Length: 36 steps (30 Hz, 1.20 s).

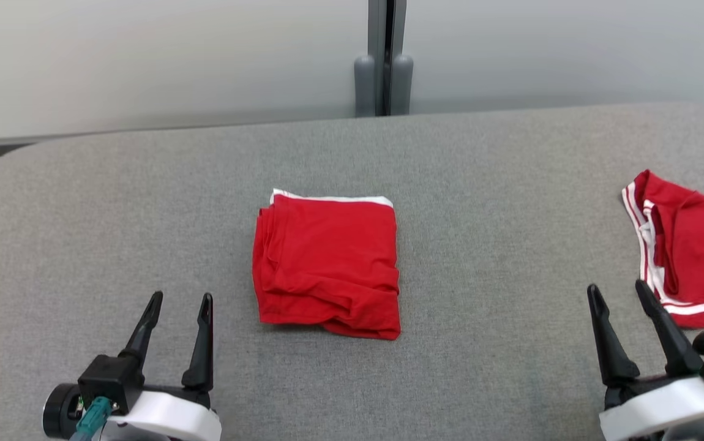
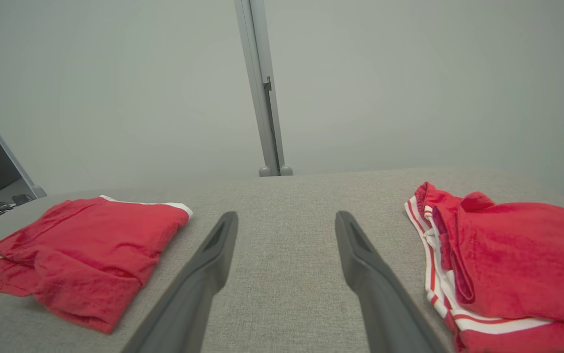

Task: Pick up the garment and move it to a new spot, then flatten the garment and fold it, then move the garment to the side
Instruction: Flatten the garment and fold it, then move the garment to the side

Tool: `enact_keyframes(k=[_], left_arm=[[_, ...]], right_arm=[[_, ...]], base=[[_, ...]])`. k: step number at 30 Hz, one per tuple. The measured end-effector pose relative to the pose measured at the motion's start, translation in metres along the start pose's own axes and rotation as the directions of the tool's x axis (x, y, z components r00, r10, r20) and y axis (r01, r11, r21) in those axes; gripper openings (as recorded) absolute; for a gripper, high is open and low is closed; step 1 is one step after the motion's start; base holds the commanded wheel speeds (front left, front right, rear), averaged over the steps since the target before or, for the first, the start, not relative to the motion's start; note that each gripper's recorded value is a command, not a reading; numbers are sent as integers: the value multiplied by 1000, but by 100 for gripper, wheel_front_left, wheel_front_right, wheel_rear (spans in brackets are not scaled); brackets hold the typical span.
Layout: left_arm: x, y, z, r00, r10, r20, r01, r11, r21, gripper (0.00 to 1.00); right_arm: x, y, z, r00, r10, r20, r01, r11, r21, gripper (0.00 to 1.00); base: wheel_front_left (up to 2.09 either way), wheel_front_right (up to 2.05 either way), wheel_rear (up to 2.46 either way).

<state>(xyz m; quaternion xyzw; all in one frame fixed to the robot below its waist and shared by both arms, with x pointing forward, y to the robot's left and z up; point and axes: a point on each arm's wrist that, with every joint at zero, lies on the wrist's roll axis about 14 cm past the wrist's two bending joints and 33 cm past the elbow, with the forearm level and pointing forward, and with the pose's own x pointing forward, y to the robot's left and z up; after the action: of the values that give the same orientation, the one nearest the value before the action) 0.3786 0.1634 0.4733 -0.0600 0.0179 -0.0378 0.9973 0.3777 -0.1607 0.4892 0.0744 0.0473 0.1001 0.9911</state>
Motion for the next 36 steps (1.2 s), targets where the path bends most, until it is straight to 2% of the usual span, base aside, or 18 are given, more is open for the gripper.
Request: enact_keyframes(k=[11, 22, 36], left_arm=[[-36, 7, 9, 999, 36, 13, -36, 999, 7, 100], [-42, 12, 9, 999, 54, 6, -54, 998, 15, 100], [-42, 14, 9, 998, 63, 5, -63, 998, 13, 100]], right_arm=[[-34, 9, 7, 1000, -3, -8, 3, 1000, -12, 100], [-36, 11, 12, 1000, 0, -16, -1, 999, -51, 100], [-35, 11, 12, 1000, -6, -19, 5, 999, -37, 100]], base=[[0, 0, 0], [0, 0, 0], [0, 0, 0]])
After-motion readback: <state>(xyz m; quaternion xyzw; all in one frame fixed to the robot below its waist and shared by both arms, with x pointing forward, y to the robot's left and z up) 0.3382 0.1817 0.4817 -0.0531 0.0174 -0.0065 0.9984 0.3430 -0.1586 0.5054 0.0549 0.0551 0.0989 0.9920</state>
